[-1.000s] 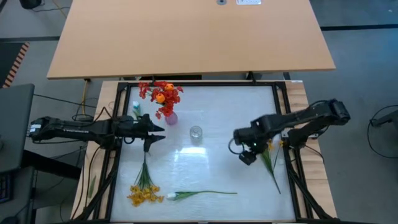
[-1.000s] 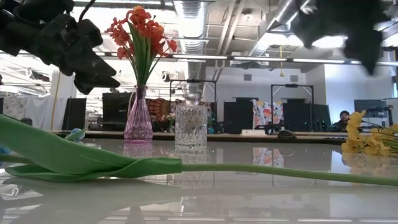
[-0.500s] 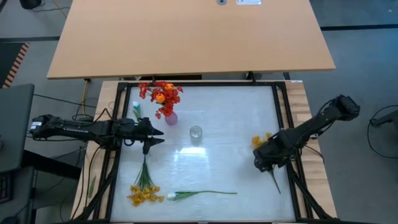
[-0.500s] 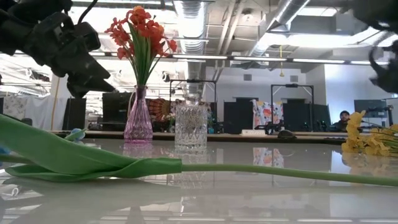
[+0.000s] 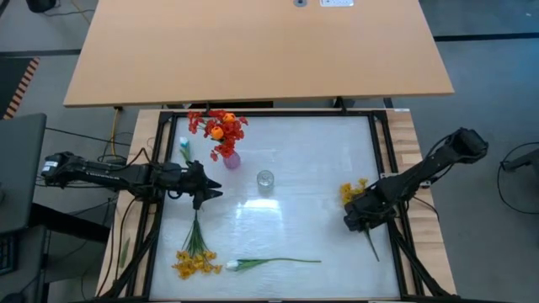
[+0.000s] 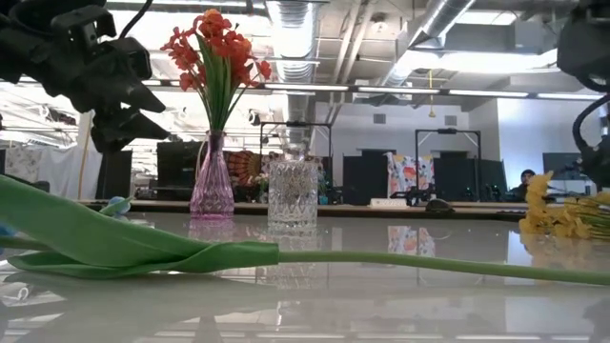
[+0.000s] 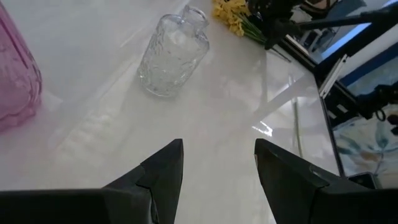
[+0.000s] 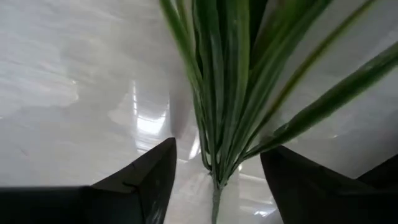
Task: Sort flowers into vase by color
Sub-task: Put the left yellow flowers into the transparent vase
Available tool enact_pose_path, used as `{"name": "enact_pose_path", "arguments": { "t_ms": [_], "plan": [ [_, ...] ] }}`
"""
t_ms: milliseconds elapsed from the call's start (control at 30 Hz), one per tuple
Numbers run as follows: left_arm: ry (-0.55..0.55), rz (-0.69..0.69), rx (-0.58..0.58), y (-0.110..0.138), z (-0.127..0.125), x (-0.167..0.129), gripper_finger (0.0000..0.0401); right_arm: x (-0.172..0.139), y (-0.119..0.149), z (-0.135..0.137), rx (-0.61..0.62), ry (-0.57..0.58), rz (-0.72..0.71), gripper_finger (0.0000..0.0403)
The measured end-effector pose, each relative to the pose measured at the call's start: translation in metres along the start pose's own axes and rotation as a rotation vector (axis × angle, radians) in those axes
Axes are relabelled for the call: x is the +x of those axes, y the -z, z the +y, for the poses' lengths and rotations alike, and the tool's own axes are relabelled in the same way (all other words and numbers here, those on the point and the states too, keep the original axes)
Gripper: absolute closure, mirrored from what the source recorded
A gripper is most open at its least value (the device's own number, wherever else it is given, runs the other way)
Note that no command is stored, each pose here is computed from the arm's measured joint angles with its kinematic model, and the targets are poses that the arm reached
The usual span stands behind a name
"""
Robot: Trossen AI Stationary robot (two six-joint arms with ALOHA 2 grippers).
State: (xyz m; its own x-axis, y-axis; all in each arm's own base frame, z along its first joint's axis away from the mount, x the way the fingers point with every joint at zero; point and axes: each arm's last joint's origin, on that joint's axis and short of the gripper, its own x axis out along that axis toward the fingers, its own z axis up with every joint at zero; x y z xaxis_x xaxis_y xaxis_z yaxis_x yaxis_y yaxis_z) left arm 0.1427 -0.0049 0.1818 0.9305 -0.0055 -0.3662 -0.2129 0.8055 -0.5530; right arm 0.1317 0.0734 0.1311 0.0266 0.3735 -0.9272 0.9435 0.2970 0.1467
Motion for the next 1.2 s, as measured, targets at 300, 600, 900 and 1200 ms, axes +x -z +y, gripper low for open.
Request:
{"name": "enact_pose_path", "arguments": {
  "t_ms": [300, 600, 900, 1200],
  "plan": [
    [0.016, 0.011, -0.036, 0.002, -0.002, 0.0, 0.0217, -0.02, -0.017, 0.023, -0.022, -0.149, -0.202, 0.0332],
    [0.19, 0.161, -0.058, 0.007, -0.009, -0.001, 0.0217, -0.084, -0.041, 0.077, -0.287, -0.535, -0.519, 0.0369],
    [0.123, 0.103, -0.03, 0.005, -0.007, -0.001, 0.0217, -0.163, -0.049, 0.119, -0.773, -0.918, -1.241, 0.0378],
    [-0.175, -0.071, 0.044, 0.003, 0.004, 0.0, 0.0217, -0.178, -0.082, 0.148, -0.889, -0.818, -1.628, 0.0379]
  ]
}}
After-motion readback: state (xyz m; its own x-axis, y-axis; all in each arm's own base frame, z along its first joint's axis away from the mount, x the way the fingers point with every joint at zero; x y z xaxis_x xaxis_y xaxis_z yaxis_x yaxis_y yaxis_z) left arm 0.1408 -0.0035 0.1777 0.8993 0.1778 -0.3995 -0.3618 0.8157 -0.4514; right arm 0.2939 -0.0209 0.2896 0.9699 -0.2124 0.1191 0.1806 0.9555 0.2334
